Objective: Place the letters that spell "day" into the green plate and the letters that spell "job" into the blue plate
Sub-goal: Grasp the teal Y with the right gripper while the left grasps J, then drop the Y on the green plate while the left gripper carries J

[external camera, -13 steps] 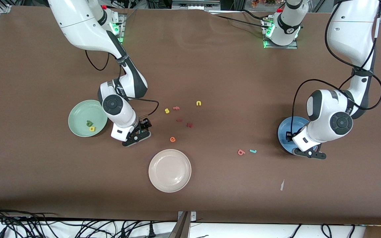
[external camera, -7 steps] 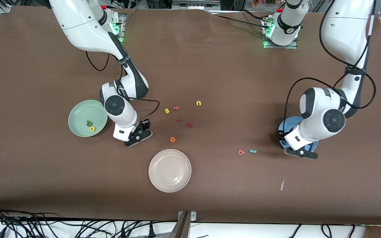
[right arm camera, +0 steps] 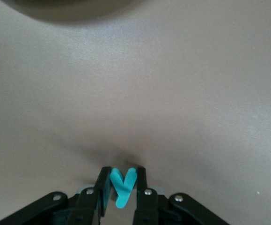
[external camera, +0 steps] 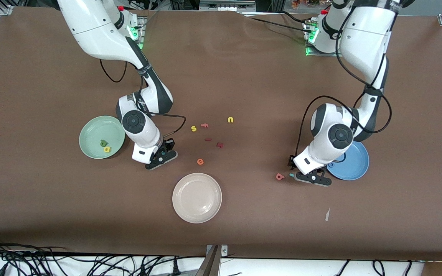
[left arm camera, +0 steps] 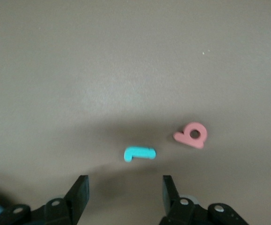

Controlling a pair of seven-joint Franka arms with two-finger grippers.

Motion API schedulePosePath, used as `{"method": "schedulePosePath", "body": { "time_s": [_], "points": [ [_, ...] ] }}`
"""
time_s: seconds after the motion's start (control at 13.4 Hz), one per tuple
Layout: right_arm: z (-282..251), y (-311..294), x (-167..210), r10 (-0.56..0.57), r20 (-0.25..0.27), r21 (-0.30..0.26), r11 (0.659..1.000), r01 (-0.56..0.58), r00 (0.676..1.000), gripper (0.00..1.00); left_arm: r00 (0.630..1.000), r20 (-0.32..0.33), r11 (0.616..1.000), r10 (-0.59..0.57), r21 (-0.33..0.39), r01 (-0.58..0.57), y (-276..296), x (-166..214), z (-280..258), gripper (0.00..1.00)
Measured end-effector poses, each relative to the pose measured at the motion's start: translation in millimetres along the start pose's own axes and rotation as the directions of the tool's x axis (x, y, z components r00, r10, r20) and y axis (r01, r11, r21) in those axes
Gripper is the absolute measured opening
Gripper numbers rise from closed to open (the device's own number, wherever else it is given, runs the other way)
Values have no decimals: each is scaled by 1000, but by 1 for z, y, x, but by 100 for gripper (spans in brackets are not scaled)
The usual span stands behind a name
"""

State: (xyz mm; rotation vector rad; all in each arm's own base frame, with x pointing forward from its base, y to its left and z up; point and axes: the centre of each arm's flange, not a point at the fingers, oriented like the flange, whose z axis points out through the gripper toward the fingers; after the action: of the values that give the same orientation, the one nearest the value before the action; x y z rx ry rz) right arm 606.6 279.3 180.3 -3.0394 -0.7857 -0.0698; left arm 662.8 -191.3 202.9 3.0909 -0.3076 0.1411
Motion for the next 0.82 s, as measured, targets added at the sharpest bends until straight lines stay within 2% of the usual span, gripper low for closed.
{"method": "schedulePosePath", "body": {
  "time_s": [0.15,0.45,0.6,0.82],
  "points": [
    [-5,2,3,16,3,9,1000,-16,1000,26,1000,-13,1000,12,9,-12,6,1,14,72],
    [-50,44,13,103,81,38,994,-107,991,26,1000,-14,1000,21,13,-21,11,2,23,72],
    [-69,79,-1,148,149,17,988,-152,978,26,1000,-22,1000,21,15,-21,11,2,27,72],
    [-86,134,-32,223,258,-18,974,-226,940,26,999,-25,1000,25,18,-25,12,0,36,72]
  ]
}}
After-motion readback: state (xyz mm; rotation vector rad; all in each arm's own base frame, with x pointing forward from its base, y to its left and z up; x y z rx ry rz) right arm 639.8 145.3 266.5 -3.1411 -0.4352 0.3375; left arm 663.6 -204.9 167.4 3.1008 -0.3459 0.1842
